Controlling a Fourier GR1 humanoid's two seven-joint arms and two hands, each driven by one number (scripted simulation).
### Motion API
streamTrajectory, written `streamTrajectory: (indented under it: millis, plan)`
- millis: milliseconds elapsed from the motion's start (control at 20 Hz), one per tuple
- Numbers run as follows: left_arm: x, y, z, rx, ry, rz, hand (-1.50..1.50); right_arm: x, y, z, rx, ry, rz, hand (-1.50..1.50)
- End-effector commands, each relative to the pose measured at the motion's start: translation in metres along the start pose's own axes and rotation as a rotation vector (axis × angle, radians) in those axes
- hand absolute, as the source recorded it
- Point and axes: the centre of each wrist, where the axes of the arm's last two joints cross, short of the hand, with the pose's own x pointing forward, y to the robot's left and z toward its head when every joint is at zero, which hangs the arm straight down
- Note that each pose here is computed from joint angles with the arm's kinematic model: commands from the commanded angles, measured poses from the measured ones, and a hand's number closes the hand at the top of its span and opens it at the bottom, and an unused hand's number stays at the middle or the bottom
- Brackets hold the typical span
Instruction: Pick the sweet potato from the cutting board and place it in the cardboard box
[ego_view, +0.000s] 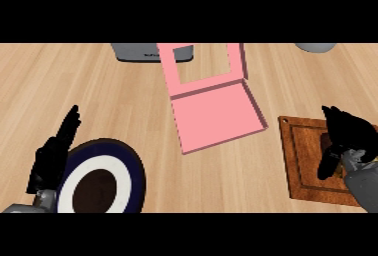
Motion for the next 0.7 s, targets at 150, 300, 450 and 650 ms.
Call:
streamTrajectory:
  millis: [150,300,450,650]
  plan:
    - [-0.006,-0.015,0.001,-0.006,0.004,0.003,0.00,0.008,0.007,0.009,-0.007,0.085,0.034,-1.50]
    - [-0.008,0.011,-0.003,0.007,0.013,-0.001,0.00,0.010,0.020,-0.005,0.026,0.129,0.071,-1.50]
    - [0.003,0.011,0.007,-0.005,-0.010,0.002,0.00,-0.002,0.025,0.006,0.029,0.134,0.066,-1.50]
    - [-0.009,-0.014,0.012,0.000,-0.011,0.006,0.00,-0.006,0.027,-0.001,0.046,0.138,0.052,-1.50]
